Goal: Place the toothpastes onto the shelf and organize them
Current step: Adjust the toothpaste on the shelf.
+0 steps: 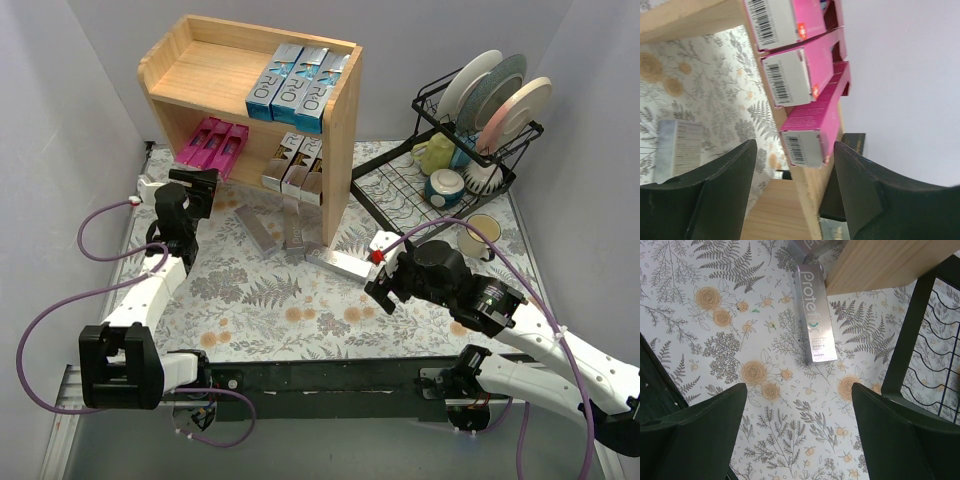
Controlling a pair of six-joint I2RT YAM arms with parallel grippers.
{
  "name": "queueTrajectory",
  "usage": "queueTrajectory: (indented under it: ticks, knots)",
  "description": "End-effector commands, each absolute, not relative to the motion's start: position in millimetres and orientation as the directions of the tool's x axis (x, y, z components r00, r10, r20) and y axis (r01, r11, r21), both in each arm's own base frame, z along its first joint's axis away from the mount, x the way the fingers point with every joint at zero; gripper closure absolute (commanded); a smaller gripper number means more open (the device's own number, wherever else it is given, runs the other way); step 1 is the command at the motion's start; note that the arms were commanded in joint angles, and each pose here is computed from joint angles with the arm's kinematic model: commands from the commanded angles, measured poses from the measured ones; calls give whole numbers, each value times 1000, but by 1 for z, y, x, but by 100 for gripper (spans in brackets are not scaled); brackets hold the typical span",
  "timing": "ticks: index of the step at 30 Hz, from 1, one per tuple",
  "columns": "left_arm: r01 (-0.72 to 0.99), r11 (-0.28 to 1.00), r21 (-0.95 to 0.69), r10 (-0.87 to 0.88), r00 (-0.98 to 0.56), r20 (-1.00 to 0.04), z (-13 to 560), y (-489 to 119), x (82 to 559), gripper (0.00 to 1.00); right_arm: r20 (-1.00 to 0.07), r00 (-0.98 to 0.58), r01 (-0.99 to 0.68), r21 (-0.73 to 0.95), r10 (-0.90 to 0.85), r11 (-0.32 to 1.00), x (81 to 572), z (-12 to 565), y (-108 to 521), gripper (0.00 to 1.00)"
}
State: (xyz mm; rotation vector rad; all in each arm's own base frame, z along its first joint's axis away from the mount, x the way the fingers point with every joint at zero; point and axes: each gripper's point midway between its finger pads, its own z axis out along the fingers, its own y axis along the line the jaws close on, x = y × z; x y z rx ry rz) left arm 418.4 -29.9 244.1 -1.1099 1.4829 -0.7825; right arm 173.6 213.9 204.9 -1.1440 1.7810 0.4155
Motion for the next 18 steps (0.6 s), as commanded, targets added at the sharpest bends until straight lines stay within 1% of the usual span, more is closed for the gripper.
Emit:
queueTrajectory:
  ticks: [1, 5, 12, 15, 16, 18]
  knots:
    - [-153, 276, -949, -956, 59, -287, 270, -28, 423, 38, -873, -93, -824, -203, -479, 530, 179, 216, 215, 6]
    - [-149, 248, -957, -965, 48, -258, 265, -31, 428, 40, -872, -92, -822, -205, -480, 531, 179, 215, 215, 6]
    - [-152, 204, -967, -977, 37, -212, 258, -35, 431, 48, -873, -93, -819, -206, -479, 535, 180, 215, 214, 6]
    - [-151, 194, -969, -979, 40, -202, 259, -35, 431, 52, -871, -92, -820, -209, -482, 533, 180, 214, 214, 6]
    - [-149, 192, -970, -979, 42, -200, 260, -34, 431, 56, -873, -90, -818, -210, -479, 535, 180, 216, 214, 6]
    - [-153, 184, -971, -979, 55, -195, 260, -32, 430, 59, -873, -92, -818, -208, -479, 536, 180, 215, 214, 6]
